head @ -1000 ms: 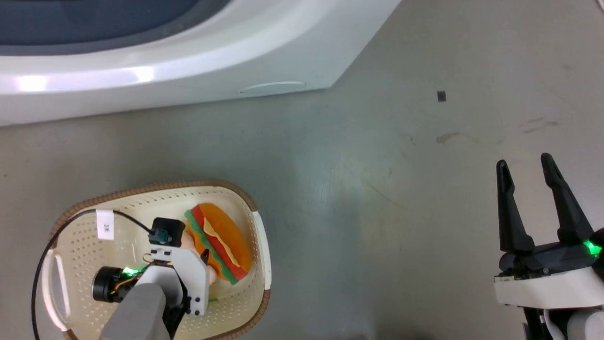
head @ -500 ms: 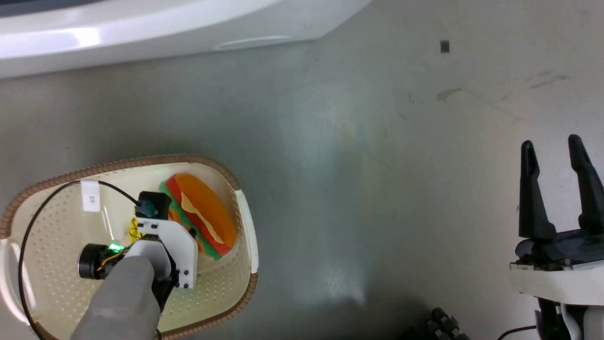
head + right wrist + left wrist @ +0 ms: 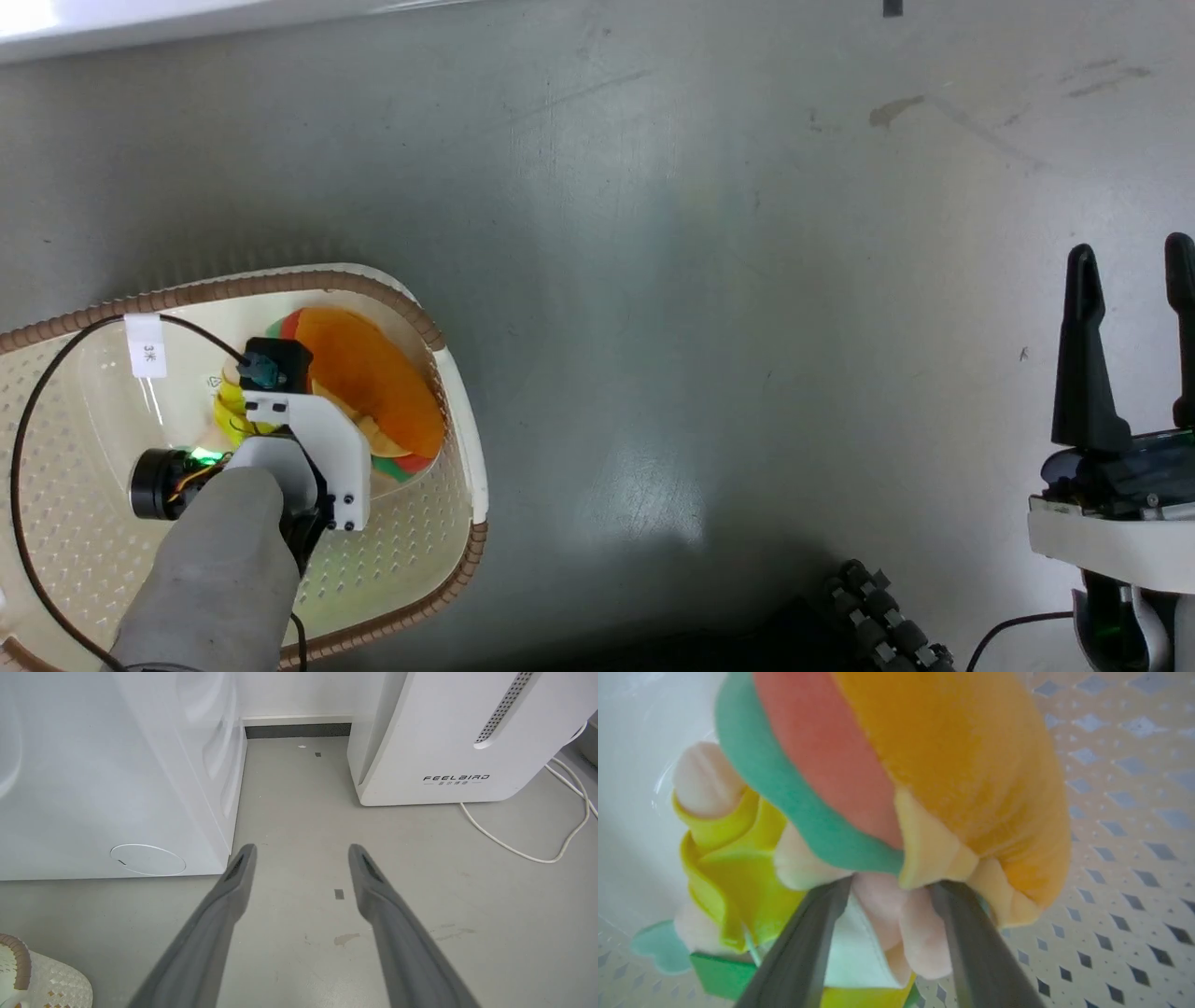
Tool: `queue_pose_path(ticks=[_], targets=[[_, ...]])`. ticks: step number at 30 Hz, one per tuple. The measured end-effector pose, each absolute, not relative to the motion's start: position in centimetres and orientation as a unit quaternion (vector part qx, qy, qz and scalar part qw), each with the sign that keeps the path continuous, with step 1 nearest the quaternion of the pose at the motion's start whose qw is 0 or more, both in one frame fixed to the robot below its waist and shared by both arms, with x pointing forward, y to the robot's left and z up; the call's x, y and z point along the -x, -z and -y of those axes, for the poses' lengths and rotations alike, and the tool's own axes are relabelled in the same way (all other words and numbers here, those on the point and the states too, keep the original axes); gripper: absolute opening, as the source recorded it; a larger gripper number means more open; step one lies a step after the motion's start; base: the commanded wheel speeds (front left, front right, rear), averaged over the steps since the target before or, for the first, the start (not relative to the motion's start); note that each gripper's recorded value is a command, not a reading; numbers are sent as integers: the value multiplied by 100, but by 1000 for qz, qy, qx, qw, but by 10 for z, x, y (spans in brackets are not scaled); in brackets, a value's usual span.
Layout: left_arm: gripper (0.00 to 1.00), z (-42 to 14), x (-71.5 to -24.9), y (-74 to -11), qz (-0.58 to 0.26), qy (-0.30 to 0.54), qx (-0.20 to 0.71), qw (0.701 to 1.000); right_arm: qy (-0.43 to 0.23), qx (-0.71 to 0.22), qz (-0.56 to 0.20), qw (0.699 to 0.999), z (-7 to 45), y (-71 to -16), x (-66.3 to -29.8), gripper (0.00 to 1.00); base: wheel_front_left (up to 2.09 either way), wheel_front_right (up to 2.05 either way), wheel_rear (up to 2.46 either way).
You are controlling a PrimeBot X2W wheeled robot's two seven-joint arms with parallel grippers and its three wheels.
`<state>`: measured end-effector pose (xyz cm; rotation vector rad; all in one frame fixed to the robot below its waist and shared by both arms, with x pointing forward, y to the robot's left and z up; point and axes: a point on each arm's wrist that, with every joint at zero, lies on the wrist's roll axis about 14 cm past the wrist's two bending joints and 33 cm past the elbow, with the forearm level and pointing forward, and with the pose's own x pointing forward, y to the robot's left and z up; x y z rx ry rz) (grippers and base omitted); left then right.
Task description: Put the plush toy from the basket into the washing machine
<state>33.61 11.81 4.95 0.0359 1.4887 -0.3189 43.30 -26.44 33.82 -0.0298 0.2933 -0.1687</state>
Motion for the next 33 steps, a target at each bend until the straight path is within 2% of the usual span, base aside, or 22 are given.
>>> queue_pose_path(ticks=[12, 17, 24, 33], targets=[[0, -118, -337, -68, -669, 144, -4, 730, 87, 14, -118, 989, 267, -360, -436, 100, 0, 0, 0], [0, -115, -339, -85, -653, 149, 2, 742, 88, 10, -93, 992, 267, -379, -439, 100, 0, 0, 0], [0, -121, -345, -118, -624, 145, 4, 768, 92, 5, -46, 995, 269, -417, -439, 100, 0, 0, 0], [0, -121, -343, -170, -555, 142, 14, 819, 89, -6, 16, 996, 266, -469, -430, 100, 0, 0, 0]])
